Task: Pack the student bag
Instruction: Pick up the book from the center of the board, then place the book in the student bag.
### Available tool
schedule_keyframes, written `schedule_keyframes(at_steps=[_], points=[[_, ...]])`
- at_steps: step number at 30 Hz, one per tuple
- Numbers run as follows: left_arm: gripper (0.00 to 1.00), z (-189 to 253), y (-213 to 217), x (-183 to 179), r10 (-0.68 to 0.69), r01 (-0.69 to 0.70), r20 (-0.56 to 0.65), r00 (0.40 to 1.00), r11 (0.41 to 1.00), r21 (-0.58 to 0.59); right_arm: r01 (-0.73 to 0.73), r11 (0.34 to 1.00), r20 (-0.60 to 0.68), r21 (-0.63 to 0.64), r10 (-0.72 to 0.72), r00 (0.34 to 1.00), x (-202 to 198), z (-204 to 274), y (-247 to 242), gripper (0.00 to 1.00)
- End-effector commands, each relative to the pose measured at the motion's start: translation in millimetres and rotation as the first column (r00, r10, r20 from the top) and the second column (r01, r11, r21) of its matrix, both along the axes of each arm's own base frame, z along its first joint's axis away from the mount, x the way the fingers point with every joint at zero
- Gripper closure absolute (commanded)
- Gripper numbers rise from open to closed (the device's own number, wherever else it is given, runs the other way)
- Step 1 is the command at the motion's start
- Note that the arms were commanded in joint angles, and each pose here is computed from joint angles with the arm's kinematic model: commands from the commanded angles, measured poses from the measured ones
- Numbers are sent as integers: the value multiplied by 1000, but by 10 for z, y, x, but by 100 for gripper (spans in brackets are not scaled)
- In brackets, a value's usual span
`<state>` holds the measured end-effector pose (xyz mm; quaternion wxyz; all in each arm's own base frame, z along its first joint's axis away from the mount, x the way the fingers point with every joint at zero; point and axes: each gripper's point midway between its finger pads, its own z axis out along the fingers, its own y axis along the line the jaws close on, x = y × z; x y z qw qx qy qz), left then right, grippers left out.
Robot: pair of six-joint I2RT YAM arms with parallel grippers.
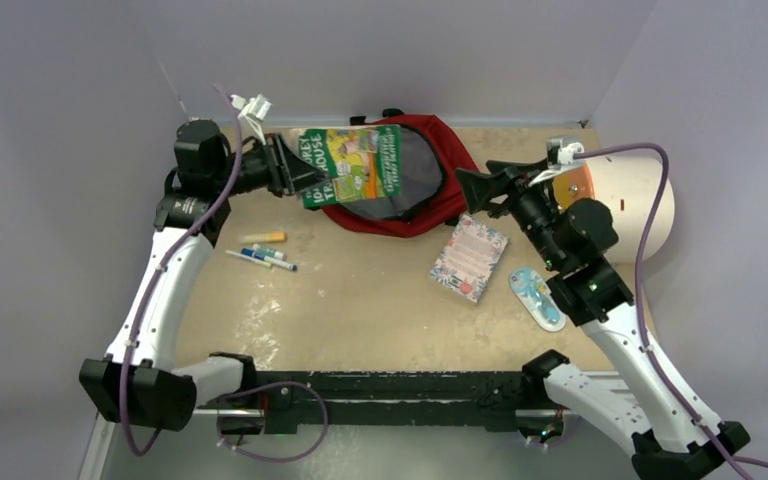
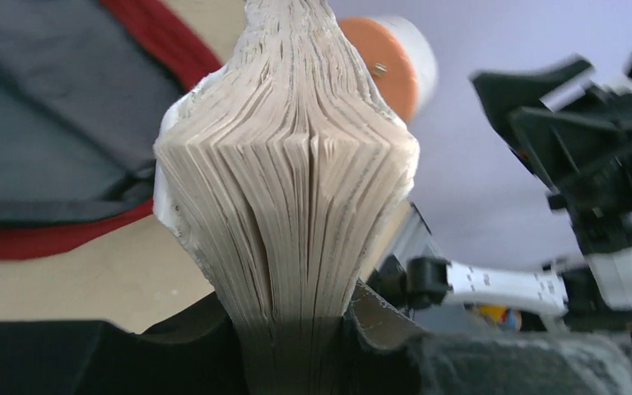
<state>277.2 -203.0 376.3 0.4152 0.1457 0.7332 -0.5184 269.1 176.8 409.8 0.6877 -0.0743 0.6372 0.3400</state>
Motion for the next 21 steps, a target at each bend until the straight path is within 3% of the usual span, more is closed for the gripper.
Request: schedule_keyframes(at_steps=[1,5,14,21], points=[[100,-282,355,374,195,-196,-151,969,981,8,218,976,-114,-29,-219,969,305,-268,-271,27],[100,-571,574,540,356,-346,-217,909,935,80,208,962,-146,-177,-235,961,627,-469,-125,27],[100,-635,971,512,596,-566,-178,783,801,195,76,896,-286,-438,-219,933,1514,-1316,730,23],[100,-629,1008,314,604,-568,-173,778,793,220,96,801,-323,-591,-344,882,2131,-1944,1147,23]])
